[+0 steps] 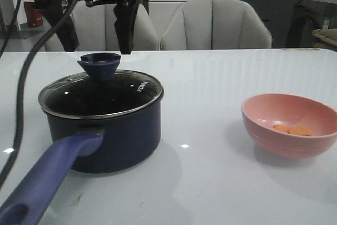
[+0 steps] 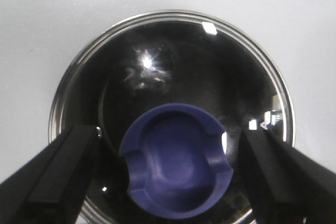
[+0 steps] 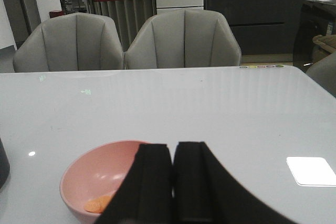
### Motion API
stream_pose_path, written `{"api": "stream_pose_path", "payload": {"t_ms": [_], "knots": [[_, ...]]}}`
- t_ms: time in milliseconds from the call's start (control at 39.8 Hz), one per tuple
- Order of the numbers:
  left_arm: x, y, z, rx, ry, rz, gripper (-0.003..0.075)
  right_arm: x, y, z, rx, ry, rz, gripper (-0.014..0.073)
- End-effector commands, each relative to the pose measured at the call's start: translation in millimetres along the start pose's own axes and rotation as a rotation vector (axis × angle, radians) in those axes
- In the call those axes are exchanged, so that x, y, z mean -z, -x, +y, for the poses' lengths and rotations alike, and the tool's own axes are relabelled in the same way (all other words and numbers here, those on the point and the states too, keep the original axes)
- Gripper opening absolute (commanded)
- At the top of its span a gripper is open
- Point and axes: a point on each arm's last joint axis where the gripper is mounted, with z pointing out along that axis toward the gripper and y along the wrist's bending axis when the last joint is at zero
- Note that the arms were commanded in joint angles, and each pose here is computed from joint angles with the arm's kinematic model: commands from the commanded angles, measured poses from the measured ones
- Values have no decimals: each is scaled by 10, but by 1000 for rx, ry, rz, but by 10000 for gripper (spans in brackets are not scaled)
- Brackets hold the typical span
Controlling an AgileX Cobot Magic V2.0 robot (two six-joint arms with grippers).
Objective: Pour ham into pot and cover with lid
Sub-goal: 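Lower the left gripper onto the purple lid knob and grasp it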
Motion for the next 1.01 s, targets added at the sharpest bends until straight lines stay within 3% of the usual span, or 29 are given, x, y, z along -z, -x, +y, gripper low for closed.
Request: {"api": "stream_pose_path", "payload": {"t_ms": [0, 477, 578, 804, 905, 980], "knots": [[218, 46, -31, 25, -37, -55, 578, 17, 65, 4, 15, 5, -99, 145], [-57, 16, -79, 41, -13, 68, 567, 17, 65, 4, 15, 5, -100, 145], [-57, 14, -79, 41, -12, 70, 489, 17, 65, 4, 15, 5, -100, 145], [-57, 12, -78, 41, -11, 72, 193, 17, 65, 4, 15, 5, -100, 145], [-56, 10, -76, 41, -10, 75, 128, 17, 65, 4, 15, 5, -100, 145], [-52, 8, -67, 38, 1, 77, 121, 17, 65, 4, 15, 5, -100, 145]]}}
